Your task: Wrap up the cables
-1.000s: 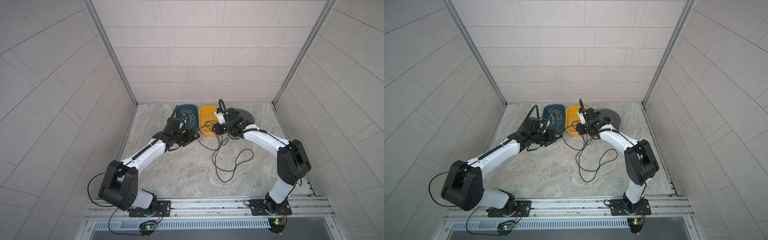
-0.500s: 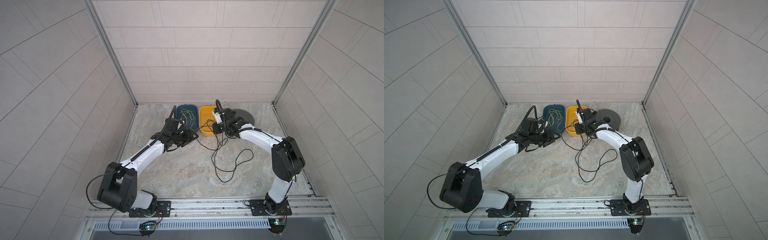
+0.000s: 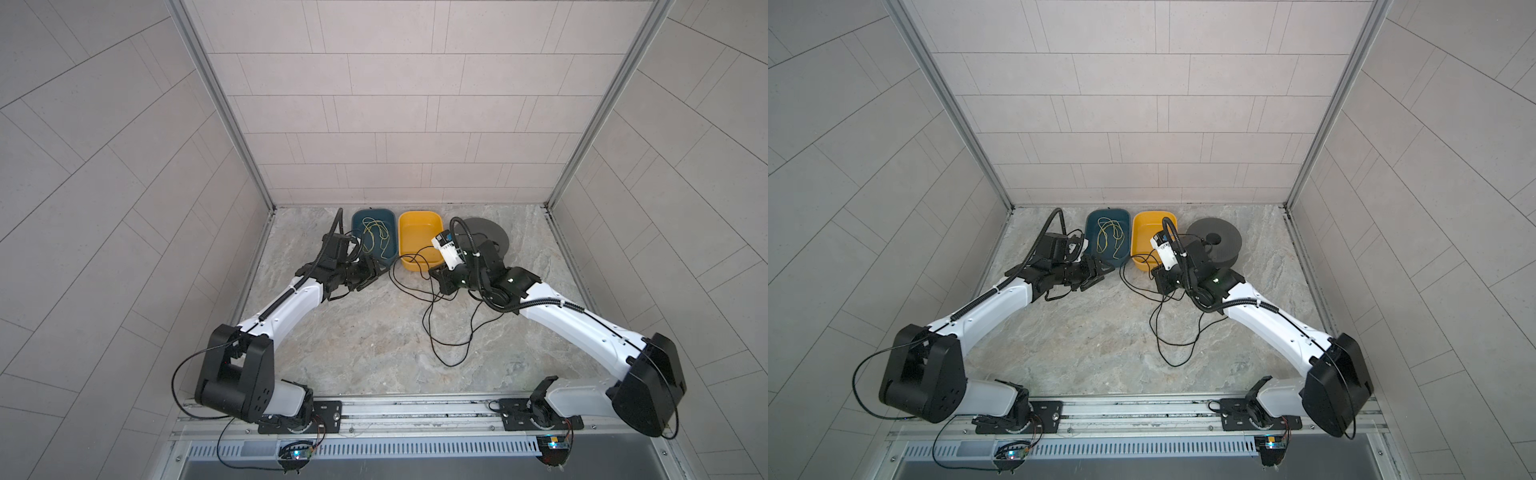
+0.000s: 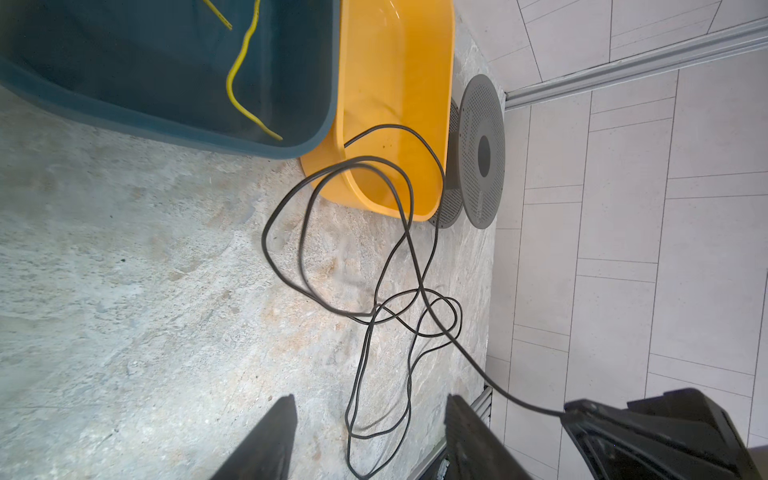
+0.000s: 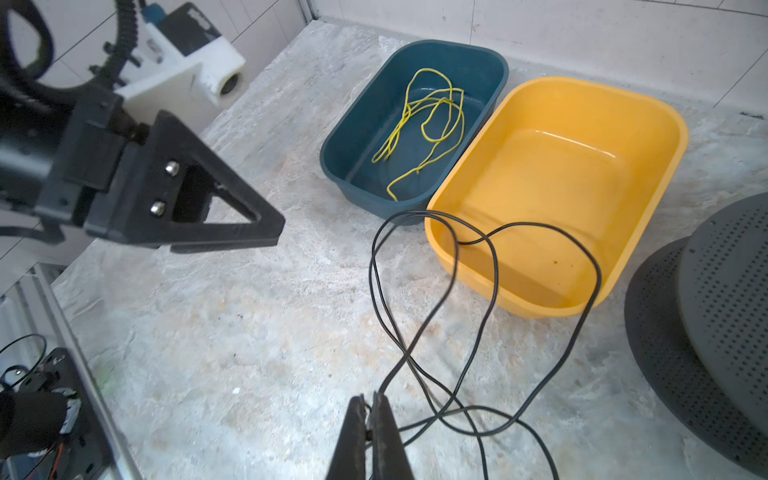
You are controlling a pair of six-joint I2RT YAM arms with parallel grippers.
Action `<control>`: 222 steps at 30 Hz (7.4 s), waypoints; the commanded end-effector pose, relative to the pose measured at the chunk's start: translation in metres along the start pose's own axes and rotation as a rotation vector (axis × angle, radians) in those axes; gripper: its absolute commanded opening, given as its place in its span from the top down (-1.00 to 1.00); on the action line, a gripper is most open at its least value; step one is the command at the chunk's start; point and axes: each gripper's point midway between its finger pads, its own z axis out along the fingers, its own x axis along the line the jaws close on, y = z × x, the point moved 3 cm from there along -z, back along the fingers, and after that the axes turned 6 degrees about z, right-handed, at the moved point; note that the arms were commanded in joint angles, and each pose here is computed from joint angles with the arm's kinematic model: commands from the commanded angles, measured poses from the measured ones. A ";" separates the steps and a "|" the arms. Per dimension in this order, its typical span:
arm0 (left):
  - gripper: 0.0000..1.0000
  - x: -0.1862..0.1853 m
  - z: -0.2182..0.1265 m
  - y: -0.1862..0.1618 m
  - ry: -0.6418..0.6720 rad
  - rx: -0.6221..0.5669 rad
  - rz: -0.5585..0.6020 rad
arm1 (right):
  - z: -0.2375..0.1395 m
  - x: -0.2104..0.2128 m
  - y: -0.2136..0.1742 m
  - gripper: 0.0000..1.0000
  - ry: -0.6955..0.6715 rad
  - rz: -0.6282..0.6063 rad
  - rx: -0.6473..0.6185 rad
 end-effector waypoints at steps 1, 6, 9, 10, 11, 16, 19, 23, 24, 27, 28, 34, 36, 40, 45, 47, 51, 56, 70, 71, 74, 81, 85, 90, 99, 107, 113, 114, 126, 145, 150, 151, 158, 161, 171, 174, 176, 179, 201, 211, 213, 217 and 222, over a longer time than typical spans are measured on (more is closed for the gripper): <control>-0.26 -0.019 -0.010 0.011 -0.051 -0.033 0.037 | -0.017 0.006 -0.021 1.00 0.043 -0.001 0.048; -0.26 -0.025 -0.012 0.012 -0.069 -0.031 0.029 | -0.040 0.029 -0.036 1.00 0.202 0.000 0.050; -0.26 -0.040 -0.021 0.014 -0.115 -0.036 0.030 | -0.048 0.039 -0.039 1.00 0.276 0.002 0.043; -0.26 -0.047 -0.025 0.014 -0.138 -0.035 0.032 | -0.050 0.040 -0.038 1.00 0.287 0.002 0.036; -0.26 -0.053 -0.030 0.013 -0.163 -0.030 0.035 | -0.051 0.041 -0.036 1.00 0.291 0.001 0.030; -0.27 -0.080 -0.058 -0.001 -0.259 -0.006 0.028 | -0.052 0.044 -0.016 1.00 0.275 0.018 -0.013; -0.28 -0.087 -0.073 -0.006 -0.298 -0.048 -0.029 | -0.047 0.046 0.002 1.00 0.264 0.036 -0.048; -0.35 -0.092 -0.083 -0.007 -0.391 -0.106 -0.159 | -0.037 0.049 0.026 1.00 0.235 0.071 -0.131; -0.36 -0.091 -0.083 -0.007 -0.409 -0.114 -0.201 | -0.036 0.050 0.032 1.00 0.227 0.081 -0.156; -0.37 -0.090 -0.082 -0.007 -0.444 -0.118 -0.305 | -0.031 0.058 0.051 1.00 0.234 0.090 -0.229; -0.37 -0.090 -0.082 -0.006 -0.451 -0.118 -0.329 | -0.030 0.062 0.058 1.00 0.235 0.084 -0.252; -0.38 -0.093 -0.084 0.004 -0.468 -0.143 -0.436 | -0.015 0.088 0.087 1.00 0.228 0.009 -0.360; -0.38 -0.095 -0.084 0.007 -0.485 -0.145 -0.469 | -0.008 0.094 0.094 1.00 0.244 0.003 -0.396; -0.33 -0.094 -0.080 0.011 -0.500 -0.131 -0.533 | 0.000 0.101 0.107 1.00 0.248 -0.010 -0.462; -0.31 -0.089 -0.078 0.011 -0.512 -0.136 -0.581 | -0.004 0.114 0.118 1.00 0.250 -0.065 -0.539; -0.29 -0.089 -0.077 0.012 -0.519 -0.137 -0.594 | -0.004 0.117 0.118 1.00 0.245 -0.094 -0.556; -0.29 -0.089 -0.075 0.012 -0.535 -0.125 -0.619 | -0.004 0.120 0.115 1.00 0.229 -0.132 -0.599; -0.15 -0.088 -0.071 0.017 -0.594 -0.121 -0.678 | -0.003 0.133 0.108 1.00 0.280 -0.180 -0.628; 1.00 -0.091 -0.067 0.031 -0.625 -0.138 -0.667 | 0.008 0.133 0.086 1.00 0.309 -0.191 -0.543; 1.00 -0.091 -0.066 0.031 -0.614 -0.133 -0.649 | 0.010 0.129 0.082 1.00 0.298 -0.182 -0.525; 1.00 -0.086 -0.062 0.027 -0.562 -0.107 -0.613 | 0.003 0.120 0.076 0.39 0.284 -0.144 -0.480; 1.00 -0.050 -0.064 0.001 -0.388 -0.037 -0.537 | -0.025 0.066 0.070 -0.43 0.099 -0.083 -0.340; 1.00 -0.024 -0.075 -0.009 -0.296 -0.032 -0.505 | -0.028 0.008 0.065 -0.62 -0.031 0.025 -0.236; 1.00 -0.006 -0.090 -0.012 -0.244 -0.037 -0.455 | -0.009 -0.064 0.050 -0.61 -0.165 0.175 -0.075; 1.00 -0.002 -0.097 -0.028 -0.180 0.098 -0.352 | 0.054 -0.121 0.023 -0.32 -0.260 0.313 0.059; 1.00 -0.003 -0.101 -0.033 -0.186 0.087 -0.349 | 0.082 -0.150 0.000 -0.17 -0.334 0.368 0.135; 1.00 -0.006 -0.102 -0.031 -0.196 0.076 -0.346 | 0.096 -0.153 -0.027 0.02 -0.309 0.391 0.215; 1.00 -0.006 -0.101 -0.031 -0.197 0.077 -0.346 | 0.098 -0.153 -0.031 0.05 -0.304 0.395 0.225; 1.00 -0.005 -0.103 -0.028 -0.181 0.052 -0.336 | 0.112 -0.160 -0.047 0.56 -0.315 0.403 0.265; 1.00 -0.009 -0.111 -0.027 -0.156 0.008 -0.296 | -0.053 -0.160 0.009 1.00 -0.537 0.393 -0.075; 1.00 -0.009 -0.109 -0.021 -0.158 0.005 -0.291 | -0.115 -0.194 -0.020 1.00 -0.666 0.556 -0.110; 1.00 -0.008 -0.108 -0.019 -0.157 0.003 -0.292 | -0.126 -0.202 -0.028 1.00 -0.687 0.595 -0.116; 1.00 -0.014 -0.109 -0.008 -0.166 -0.007 -0.278 | -0.173 -0.239 -0.076 1.00 -0.927 0.751 -0.146; 1.00 -0.017 -0.110 -0.006 -0.173 -0.005 -0.271 | -0.170 -0.252 -0.093 1.00 -0.955 0.818 -0.123; 1.00 -0.005 -0.102 -0.019 -0.161 0.047 -0.272 | -0.136 -0.261 -0.110 -0.25 -0.842 0.863 -0.045; 1.00 -0.001 -0.098 -0.021 -0.155 0.055 -0.276 | -0.129 -0.259 -0.096 -0.57 -0.760 0.848 -0.100; 1.00 0.001 -0.096 -0.022 -0.155 0.057 -0.280 | -0.121 -0.259 -0.084 -0.61 -0.691 0.854 -0.165; 1.00 0.003 -0.094 -0.022 -0.155 0.060 -0.281 | -0.102 -0.262 -0.065 -0.61 -0.552 0.881 -0.264; 1.00 0.015 -0.091 -0.040 -0.136 0.078 -0.310 | 0.011 -0.331 -0.023 -0.35 -0.047 1.124 -0.516; 1.00 0.019 -0.095 -0.055 -0.119 0.090 -0.322 | 0.020 -0.341 -0.008 0.04 0.073 1.131 -0.613; 1.00 0.023 -0.094 -0.061 -0.115 0.096 -0.333 | 0.021 -0.342 -0.004 0.19 0.114 1.126 -0.644; 1.00 0.026 -0.094 -0.068 -0.112 0.098 -0.343 | 0.026 -0.346 -0.006 0.38 0.160 1.152 -0.674; 1.00 0.024 -0.097 -0.070 -0.110 0.099 -0.338 | 0.031 -0.347 -0.013 0.77 0.147 1.160 -0.655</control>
